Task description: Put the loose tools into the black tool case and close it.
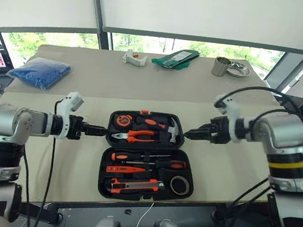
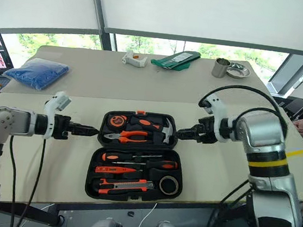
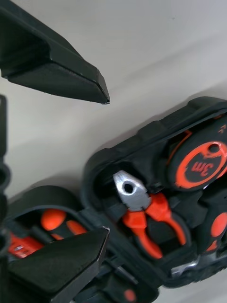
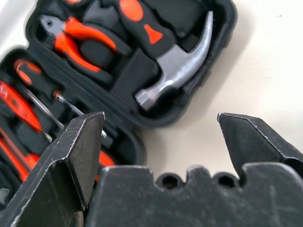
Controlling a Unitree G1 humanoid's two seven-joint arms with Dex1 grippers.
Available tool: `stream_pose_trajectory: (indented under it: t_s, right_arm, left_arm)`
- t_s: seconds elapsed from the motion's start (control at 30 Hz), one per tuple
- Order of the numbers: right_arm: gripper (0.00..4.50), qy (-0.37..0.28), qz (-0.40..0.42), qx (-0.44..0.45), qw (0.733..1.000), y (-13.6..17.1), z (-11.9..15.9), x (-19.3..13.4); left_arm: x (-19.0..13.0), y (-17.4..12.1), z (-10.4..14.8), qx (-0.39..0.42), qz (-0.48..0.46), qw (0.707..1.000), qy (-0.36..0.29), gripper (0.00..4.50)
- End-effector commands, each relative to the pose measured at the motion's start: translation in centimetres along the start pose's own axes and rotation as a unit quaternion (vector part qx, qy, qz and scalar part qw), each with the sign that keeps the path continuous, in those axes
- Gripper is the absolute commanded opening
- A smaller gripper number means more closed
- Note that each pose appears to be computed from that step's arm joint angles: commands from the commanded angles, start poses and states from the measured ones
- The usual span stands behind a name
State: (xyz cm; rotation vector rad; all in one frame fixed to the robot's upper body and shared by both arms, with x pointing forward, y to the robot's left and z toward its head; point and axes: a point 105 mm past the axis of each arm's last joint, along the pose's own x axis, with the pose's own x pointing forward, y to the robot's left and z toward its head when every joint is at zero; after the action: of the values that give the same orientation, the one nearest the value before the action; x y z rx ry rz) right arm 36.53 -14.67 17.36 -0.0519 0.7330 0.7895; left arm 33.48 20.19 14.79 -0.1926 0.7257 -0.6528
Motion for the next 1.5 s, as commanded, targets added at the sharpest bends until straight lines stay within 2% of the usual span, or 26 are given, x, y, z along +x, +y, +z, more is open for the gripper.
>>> stream_pose_trajectory:
  t_s: [0.03,0.2,0.33,0.43,0.53,0.67,0.87,1.13,1.2,1.33,1.43,1.47,1.5]
  right_arm:
    - [4.5,-0.007,-0.034,0.011,0.999,-1.0,1.0,0.2]
    - [4.5,-0.003,-0.053,0.016,0.998,-1.7,1.0,1.2]
    - [3.5,0.002,-0.048,0.02,0.999,-1.6,0.9,1.8]
    - [2.51,0.011,-0.04,0.022,0.999,-1.4,0.6,2.2]
    - [1.37,0.031,-0.04,0.04,0.998,-1.3,-0.4,3.0]
    - [0.05,0.045,-0.031,0.072,0.996,-1.4,-1.3,3.6]
    - [0.0,0.037,-0.028,0.07,0.996,-1.6,-1.2,3.2]
    - [0.0,0.035,-0.04,0.059,0.997,-1.9,-1.5,3.7]
    - [0.0,-0.006,-0.04,0.021,0.999,-1.9,-0.3,3.6]
    - [0.0,-0.115,-0.027,-0.095,0.988,-1.0,2.3,2.1]
    - [0.0,-0.193,-0.041,-0.191,0.961,-0.4,3.1,0.5]
    - [0.0,-0.236,-0.051,-0.241,0.94,-0.1,3.2,-0.4]
    - [0.0,-0.248,-0.065,-0.279,0.926,-0.1,2.4,-1.1]
  left_arm:
    - [0.3,0.4,1.0,0.023,0.029,0.999,-0.012,4.48]
    - [1.1,1.0,1.2,0.034,0.052,0.998,-0.012,4.48]
    - [1.5,1.1,0.8,0.029,0.052,0.998,-0.011,4.5]
    - [1.8,1.1,0.6,0.025,0.052,0.998,-0.009,4.5]
    - [2.1,1.2,0.4,0.017,0.052,0.998,-0.01,3.76]
    - [2.3,1.4,0.0,-0.004,0.047,0.999,-0.011,2.16]
    - [2.4,1.3,-0.4,-0.01,0.043,0.999,-0.016,0.01]
    - [2.4,1.2,-0.5,-0.011,0.04,0.999,-0.035,0.01]
    - [2.3,1.3,-0.2,-0.004,0.041,0.998,-0.055,0.01]
    - [1.2,0.7,1.6,0.042,0.012,0.987,-0.157,0.01]
    - [0.2,0.8,2.0,0.106,0.026,0.972,-0.21,0.01]
    - [-0.5,0.4,2.7,0.154,0.031,0.953,-0.258,0.01]
    - [-1.2,-0.1,3.0,0.178,0.029,0.936,-0.301,0.01]
